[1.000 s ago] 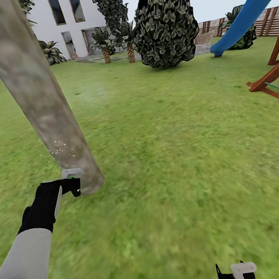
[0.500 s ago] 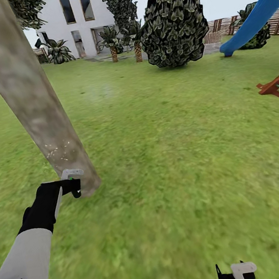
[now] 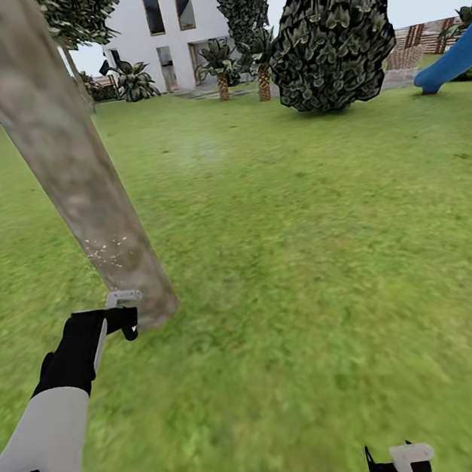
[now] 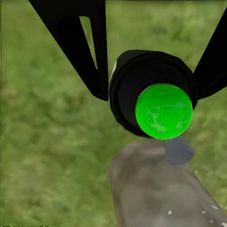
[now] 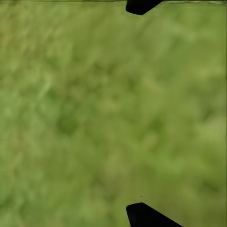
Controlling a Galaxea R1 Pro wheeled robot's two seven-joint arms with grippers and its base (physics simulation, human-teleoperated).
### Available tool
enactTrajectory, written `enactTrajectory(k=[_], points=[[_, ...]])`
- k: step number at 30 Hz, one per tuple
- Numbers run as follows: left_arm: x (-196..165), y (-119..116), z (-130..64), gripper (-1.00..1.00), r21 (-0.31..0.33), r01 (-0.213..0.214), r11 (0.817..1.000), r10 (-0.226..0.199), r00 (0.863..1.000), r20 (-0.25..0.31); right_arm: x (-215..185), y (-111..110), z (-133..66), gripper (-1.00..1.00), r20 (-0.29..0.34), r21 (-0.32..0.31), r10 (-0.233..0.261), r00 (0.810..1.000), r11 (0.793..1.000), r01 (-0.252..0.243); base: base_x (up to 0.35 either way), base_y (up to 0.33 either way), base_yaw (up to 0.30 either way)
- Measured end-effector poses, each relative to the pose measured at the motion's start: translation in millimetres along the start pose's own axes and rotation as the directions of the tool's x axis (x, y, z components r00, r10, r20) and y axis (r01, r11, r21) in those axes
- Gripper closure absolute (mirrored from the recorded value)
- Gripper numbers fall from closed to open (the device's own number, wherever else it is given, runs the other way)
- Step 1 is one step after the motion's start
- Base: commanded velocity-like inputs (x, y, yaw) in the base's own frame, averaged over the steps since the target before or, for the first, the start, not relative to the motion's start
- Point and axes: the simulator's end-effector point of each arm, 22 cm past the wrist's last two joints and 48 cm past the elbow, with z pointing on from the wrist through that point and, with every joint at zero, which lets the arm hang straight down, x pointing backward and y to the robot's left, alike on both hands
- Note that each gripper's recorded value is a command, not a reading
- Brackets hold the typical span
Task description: In the garden, pick up the pesticide atomizer on the floor and spray pesticide onto both trees until each tree trunk is fully covered.
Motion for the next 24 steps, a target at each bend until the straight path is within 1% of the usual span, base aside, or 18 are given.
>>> enactTrajectory(k=[3, 4, 5, 9, 11, 13, 16, 22, 24], points=[[0, -1, 0.2, 1.0, 0.002, 0.001, 1.0, -0.001, 1.0, -0.001, 0, -1, 0.0, -1.0, 0.0, 0.001, 0.0, 1.0, 1.0, 0.0, 0.003, -0.274, 0.01], [9, -3, 2.6, 1.0, 0.007, 0.003, 1.0, -0.003, 1.0, -0.015, 0, -1, 0.0, -1.0, -0.001, 0.0, -0.001, 1.0, 1.0, 0.001, 0.08, -0.274, 0.001], [35, -5, 7.6, 1.0, 0.012, 0.001, 1.0, 0.0, 0.998, -0.057, 0, -1, 0.1, -1.0, -0.001, -0.001, -0.001, 1.0, 1.0, 0.001, 0.104, -0.273, 0.001], [55, -8, 10.1, 1.0, 0.016, 0.002, 1.0, 0.0, 0.996, -0.086, 0, -1, 0.1, -1.0, 0.001, -0.001, -0.001, 1.0, 1.0, 0.001, 0.163, -0.254, 0.0], [66, -3, 10.4, 1.0, 0.007, -0.001, 1.0, 0.002, 0.995, -0.102, 0, -1, 0.1, -1.0, 0.0, -0.001, -0.002, 1.0, 1.0, 0.002, 0.229, -0.208, 0.0], [86, 2, 11.1, 1.0, -0.001, -0.001, 1.0, 0.001, 0.992, -0.128, 0, -1, 0.0, -1.0, 0.0, -0.001, -0.002, 1.0, 1.0, 0.002, 0.269, -0.179, 0.0], [120, 2, 12.0, 1.0, -0.004, -0.003, 1.0, 0.002, 0.985, -0.171, 0, -1, 0.0, -1.0, 0.0, -0.001, -0.002, 1.0, 1.0, 0.002, 0.296, -0.155, 0.0], [143, -3, 11.1, 1.0, 0.003, -0.004, 1.0, 0.004, 0.982, -0.191, 0, 0, -0.2, -1.0, 0.0, -0.003, -0.002, 1.0, 1.0, 0.002, 0.305, -0.143, 0.0], [144, -5, 10.1, 1.0, 0.005, -0.003, 1.0, 0.004, 0.982, -0.187, 0, 1, -0.1, -1.0, 0.0, -0.003, -0.001, 1.0, 1.0, 0.001, 0.116, -0.033, 0.115]])
